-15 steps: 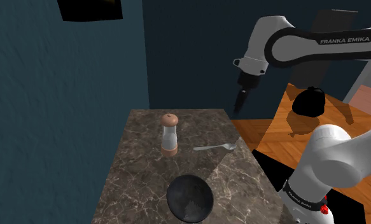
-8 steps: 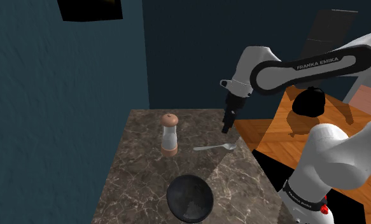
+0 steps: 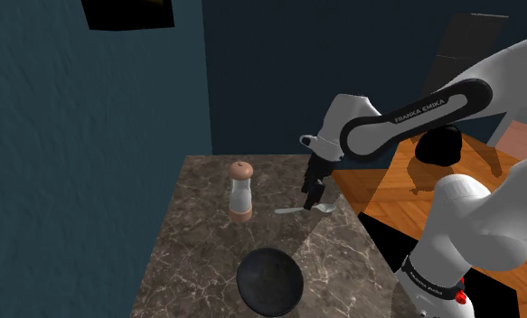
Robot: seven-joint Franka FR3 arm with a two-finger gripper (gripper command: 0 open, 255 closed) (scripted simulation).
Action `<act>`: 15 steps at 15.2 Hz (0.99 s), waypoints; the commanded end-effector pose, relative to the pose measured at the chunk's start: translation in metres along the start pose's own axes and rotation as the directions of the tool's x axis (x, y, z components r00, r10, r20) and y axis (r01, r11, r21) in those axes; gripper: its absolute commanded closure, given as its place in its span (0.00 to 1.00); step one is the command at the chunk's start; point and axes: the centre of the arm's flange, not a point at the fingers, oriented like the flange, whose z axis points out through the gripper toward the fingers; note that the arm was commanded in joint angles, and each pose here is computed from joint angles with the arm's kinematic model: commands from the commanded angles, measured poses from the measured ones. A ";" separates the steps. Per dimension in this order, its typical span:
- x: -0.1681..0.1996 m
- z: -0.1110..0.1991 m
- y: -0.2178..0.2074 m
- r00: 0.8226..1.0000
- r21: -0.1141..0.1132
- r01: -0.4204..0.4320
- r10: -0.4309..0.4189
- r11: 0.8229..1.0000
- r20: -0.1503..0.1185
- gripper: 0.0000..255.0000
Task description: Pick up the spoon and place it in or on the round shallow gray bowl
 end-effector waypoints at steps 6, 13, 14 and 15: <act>0.000 0.029 -0.001 1.000 0.000 0.002 -0.002 1.000 -0.001 0.00; 0.000 0.029 -0.001 1.000 0.000 0.002 -0.002 1.000 -0.001 1.00; 0.000 0.029 -0.001 1.000 0.000 0.002 -0.002 1.000 -0.001 1.00; 0.000 0.029 -0.001 1.000 0.000 0.002 -0.002 1.000 -0.001 1.00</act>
